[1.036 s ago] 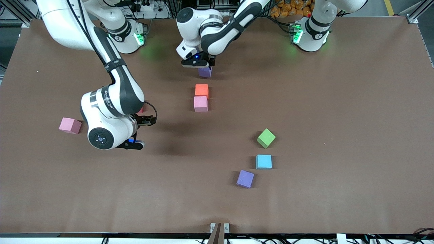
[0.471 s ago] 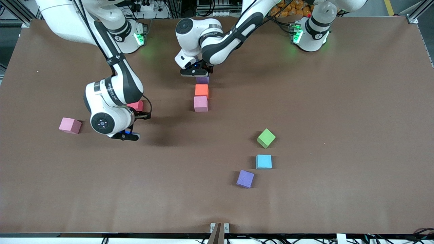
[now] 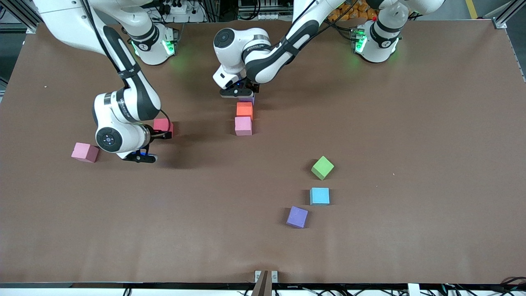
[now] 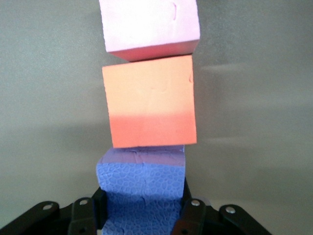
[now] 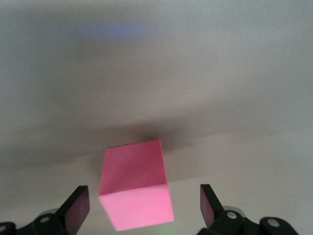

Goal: Arrange blocks into number 1
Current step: 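Place the purple cube beyond the orange cube while the right gripper reaches red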

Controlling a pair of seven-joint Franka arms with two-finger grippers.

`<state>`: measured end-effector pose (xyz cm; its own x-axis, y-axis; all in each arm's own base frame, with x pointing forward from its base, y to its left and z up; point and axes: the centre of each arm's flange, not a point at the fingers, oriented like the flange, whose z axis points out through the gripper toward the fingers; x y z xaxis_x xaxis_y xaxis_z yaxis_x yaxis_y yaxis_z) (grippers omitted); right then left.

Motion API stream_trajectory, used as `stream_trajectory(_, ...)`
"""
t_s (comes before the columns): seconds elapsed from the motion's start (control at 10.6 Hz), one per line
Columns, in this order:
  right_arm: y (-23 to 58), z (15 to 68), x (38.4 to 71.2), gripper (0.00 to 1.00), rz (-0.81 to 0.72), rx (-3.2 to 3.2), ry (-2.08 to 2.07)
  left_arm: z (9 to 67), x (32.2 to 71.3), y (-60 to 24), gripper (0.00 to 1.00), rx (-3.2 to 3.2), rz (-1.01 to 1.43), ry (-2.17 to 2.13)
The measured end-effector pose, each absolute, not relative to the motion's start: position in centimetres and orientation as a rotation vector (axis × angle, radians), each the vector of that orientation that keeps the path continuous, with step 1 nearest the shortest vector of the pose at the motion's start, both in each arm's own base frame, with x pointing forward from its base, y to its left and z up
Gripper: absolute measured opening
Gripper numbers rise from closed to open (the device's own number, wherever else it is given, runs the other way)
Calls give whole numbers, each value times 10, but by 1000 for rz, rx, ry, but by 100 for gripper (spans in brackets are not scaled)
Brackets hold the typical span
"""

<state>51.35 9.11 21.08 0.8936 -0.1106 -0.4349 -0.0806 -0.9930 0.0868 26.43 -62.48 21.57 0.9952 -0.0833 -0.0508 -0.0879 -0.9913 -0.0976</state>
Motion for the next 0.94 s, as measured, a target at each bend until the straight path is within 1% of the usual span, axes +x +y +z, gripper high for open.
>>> stream_trajectory(0.66,93,193,500,100,-658,3025,-40,207,272,-628,55,-3041,81,112)
stream_trajectory(0.75,92,191,499,97,-652,3030,-21,206,273,-629,55,-3043,82,109)
stream_trajectory(0.85,92,188,497,91,-651,3033,-8,206,274,-630,55,-3044,83,107)
stream_trajectory(0.94,91,186,496,76,-653,3033,-4,205,275,-630,55,-3045,84,106)
